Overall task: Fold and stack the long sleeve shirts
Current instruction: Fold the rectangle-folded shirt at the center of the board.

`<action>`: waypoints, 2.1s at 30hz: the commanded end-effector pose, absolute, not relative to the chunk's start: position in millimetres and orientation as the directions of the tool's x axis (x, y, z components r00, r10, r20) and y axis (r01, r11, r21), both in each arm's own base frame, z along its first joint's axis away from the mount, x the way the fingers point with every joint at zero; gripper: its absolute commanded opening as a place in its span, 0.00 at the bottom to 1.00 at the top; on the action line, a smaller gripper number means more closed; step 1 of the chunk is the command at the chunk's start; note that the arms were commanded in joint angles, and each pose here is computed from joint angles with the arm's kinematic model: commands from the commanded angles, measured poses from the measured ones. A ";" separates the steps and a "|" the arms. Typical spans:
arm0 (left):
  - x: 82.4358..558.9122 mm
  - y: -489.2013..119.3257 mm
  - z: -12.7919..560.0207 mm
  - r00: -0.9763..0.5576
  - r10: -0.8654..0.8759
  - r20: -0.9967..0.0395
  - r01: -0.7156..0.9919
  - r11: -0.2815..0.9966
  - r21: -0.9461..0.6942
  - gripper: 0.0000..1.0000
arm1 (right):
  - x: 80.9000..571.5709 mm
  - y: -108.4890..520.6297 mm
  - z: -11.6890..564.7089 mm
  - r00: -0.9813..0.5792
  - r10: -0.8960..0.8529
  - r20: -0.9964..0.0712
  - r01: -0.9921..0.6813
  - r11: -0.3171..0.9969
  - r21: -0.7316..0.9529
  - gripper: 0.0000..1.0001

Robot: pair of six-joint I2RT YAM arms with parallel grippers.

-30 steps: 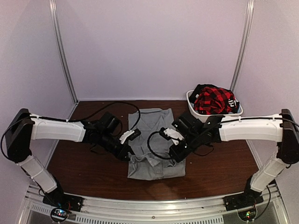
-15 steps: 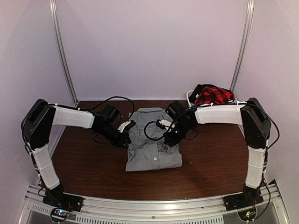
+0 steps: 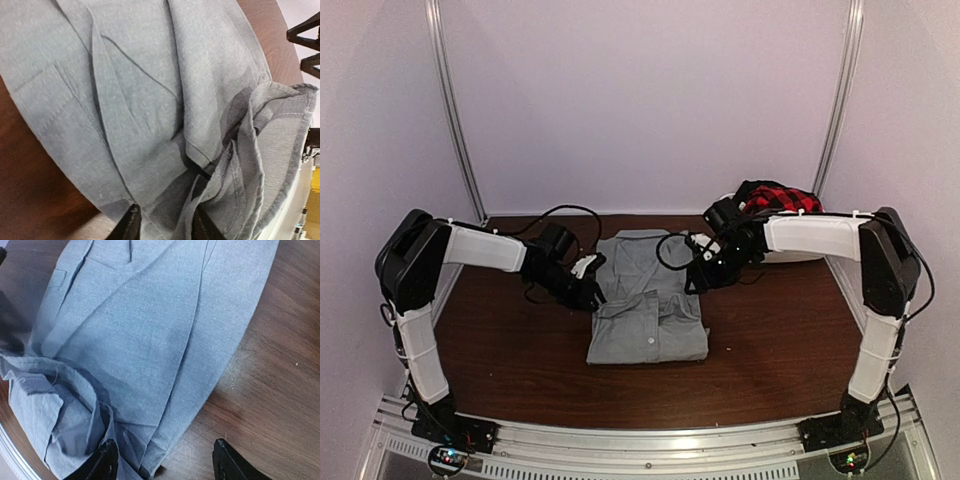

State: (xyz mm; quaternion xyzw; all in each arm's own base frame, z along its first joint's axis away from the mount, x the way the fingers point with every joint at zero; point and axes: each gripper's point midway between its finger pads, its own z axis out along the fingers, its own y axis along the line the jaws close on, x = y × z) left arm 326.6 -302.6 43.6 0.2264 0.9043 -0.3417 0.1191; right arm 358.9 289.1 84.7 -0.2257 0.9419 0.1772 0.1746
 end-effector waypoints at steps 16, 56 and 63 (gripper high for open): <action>335.6 -276.4 107.1 -0.774 0.039 -0.632 0.486 0.677 -0.553 0.87 | 281.6 306.4 82.6 -0.883 -0.186 -0.432 -0.403 0.773 0.490 0.71; 318.3 -304.3 108.8 -0.726 0.052 -0.686 0.559 0.626 -0.544 0.00 | 321.1 333.8 111.1 -0.803 -0.268 -0.533 -0.505 0.780 0.369 0.00; 321.0 -298.0 59.2 -0.795 0.076 -0.602 0.475 0.696 -0.539 0.00 | 335.7 320.7 60.9 -0.846 -0.276 -0.457 -0.451 0.828 0.334 0.11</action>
